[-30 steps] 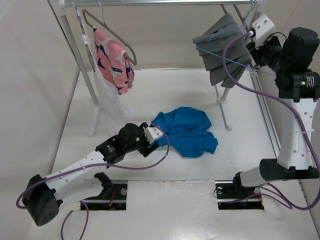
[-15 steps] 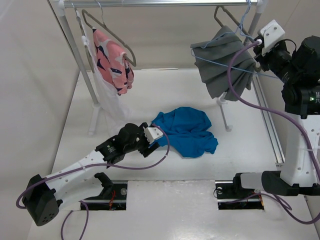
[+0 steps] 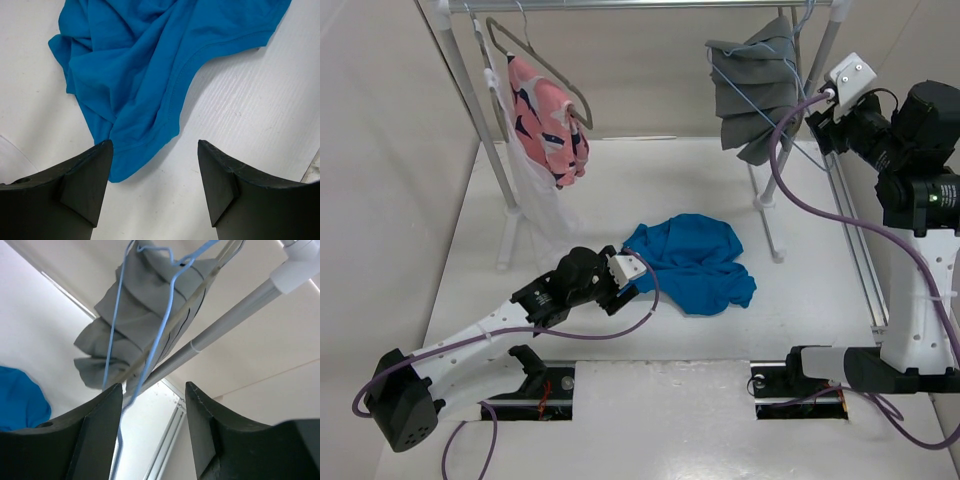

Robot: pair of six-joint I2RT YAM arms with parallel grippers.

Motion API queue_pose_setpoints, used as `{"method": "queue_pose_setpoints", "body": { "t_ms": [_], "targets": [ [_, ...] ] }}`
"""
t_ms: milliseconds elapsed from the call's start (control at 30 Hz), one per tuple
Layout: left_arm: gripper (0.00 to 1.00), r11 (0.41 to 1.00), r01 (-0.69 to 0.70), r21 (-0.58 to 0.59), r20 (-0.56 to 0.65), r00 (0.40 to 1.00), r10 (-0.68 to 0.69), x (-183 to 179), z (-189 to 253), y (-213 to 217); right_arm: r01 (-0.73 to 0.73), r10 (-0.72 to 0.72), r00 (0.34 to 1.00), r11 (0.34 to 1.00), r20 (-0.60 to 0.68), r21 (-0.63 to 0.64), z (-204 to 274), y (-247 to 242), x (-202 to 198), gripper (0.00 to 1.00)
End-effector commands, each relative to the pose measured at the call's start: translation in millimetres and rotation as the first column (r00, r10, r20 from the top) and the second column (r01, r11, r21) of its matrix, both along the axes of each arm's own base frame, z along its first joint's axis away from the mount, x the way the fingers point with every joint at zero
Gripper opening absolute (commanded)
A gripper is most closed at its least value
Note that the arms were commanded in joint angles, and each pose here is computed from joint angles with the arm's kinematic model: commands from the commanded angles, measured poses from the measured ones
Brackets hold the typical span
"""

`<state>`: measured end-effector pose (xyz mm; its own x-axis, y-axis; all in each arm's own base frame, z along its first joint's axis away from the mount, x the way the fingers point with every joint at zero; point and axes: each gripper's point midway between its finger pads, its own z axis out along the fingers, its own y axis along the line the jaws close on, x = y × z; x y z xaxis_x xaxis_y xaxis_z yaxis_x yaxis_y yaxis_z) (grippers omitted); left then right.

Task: Place the t-shirt on the hanger
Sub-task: Grab a hanger with the right arm

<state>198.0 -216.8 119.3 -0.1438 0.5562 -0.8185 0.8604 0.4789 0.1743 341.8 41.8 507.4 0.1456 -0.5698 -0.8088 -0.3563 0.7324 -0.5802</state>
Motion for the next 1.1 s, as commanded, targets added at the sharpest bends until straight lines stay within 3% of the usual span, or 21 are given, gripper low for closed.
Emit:
{"method": "queue_pose_setpoints", "body": {
  "t_ms": [0, 167, 467, 733, 900, 1067],
  "targets": [
    [0.65, 0.999, 0.002, -0.045, 0.019, 1.000, -0.001, 1, 9, -4, 0.027, -0.027, 0.999, 1.000, 0.031, 0.010, 11, -4, -13, 0.59],
    [0.65, 0.999, 0.003, -0.051, 0.026, 1.000, -0.001, 2, 11, -5, 0.085, -0.085, 0.995, 0.996, -0.046, 0.000, -10, -15, -31, 0.64],
    [0.65, 0.998, 0.010, -0.055, 0.022, 1.000, -0.009, 1, 11, -6, -0.003, 0.008, 0.992, 0.999, -0.125, 0.042, -37, 3, -34, 0.66],
    [0.65, 0.998, 0.010, -0.055, 0.022, 1.000, -0.009, 1, 11, -6, 0.037, -0.039, 0.999, 0.998, 0.038, 0.056, 26, -4, -60, 0.66],
    [0.65, 0.998, 0.010, -0.055, 0.022, 1.000, -0.009, 1, 11, -6, 0.063, -0.066, 0.996, 0.996, 0.064, 0.056, 35, -9, -68, 0.70],
    [0.65, 0.998, 0.010, -0.055, 0.022, 1.000, -0.009, 1, 11, -6, -0.074, 0.071, 0.996, 0.995, 0.056, 0.059, 30, 15, -76, 0.75]
  ]
}}
